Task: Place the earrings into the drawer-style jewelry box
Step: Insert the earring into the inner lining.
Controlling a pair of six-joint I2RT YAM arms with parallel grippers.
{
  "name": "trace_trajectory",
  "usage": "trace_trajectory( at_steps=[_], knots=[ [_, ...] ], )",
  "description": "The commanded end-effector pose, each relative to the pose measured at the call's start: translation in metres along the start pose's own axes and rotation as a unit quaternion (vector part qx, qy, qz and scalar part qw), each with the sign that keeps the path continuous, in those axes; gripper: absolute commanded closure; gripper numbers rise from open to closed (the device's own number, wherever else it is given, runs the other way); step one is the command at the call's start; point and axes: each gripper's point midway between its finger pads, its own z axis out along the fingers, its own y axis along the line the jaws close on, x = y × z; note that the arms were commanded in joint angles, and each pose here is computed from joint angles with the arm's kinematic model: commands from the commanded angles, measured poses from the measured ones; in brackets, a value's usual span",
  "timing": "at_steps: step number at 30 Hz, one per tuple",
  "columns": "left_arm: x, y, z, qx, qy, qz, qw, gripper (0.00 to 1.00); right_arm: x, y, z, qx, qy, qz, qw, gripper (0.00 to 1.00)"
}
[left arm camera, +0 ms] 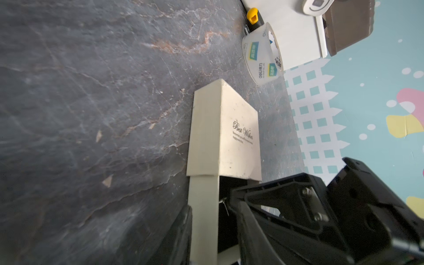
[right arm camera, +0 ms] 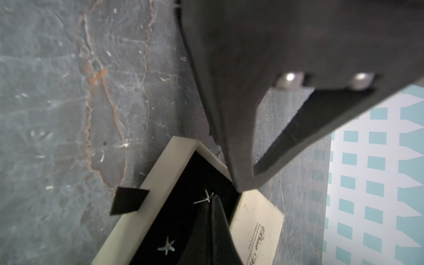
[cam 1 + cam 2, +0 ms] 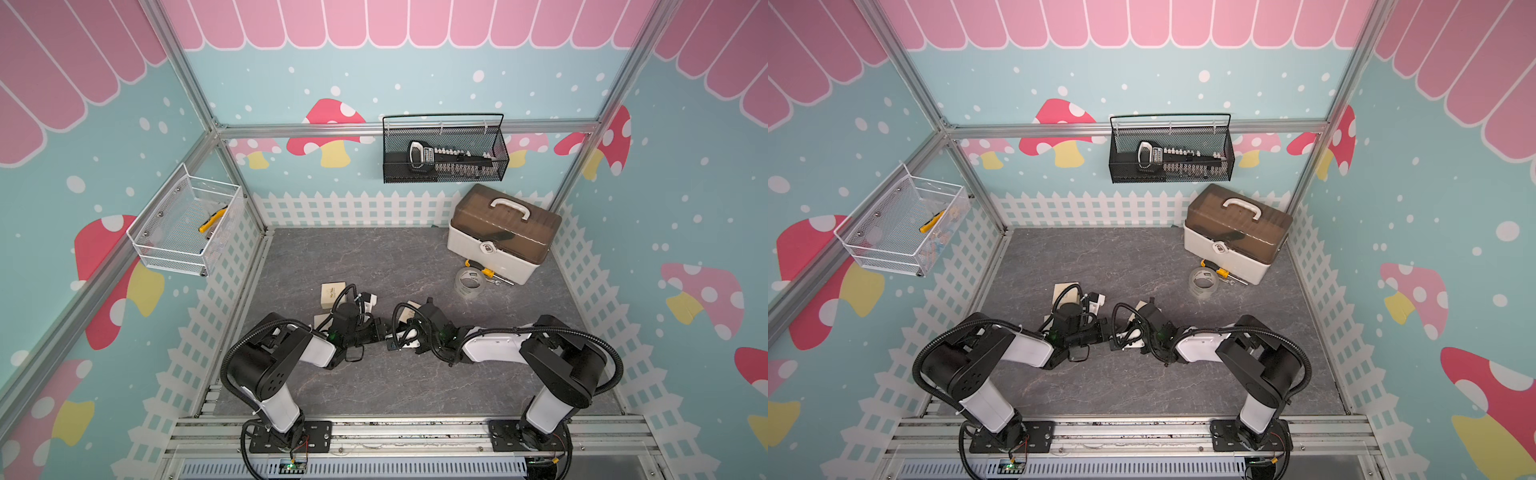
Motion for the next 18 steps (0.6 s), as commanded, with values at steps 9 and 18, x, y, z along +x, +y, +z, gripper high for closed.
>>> trace_trajectory(
  at_steps=[9, 18],
  knots=[
    [-0.006, 0.002, -0.004, 0.005, -0.008, 0.002, 1.0, 0.72, -0.004, -0.004, 0.001, 0.01, -0.003, -0.012, 1.0, 1.0],
    [-0.016, 0.004, -0.01, 0.003, -0.017, 0.002, 1.0, 0.72, -0.016, -0.029, -0.024, 0.028, -0.015, 0.043, 0.999, 1.0]
  ],
)
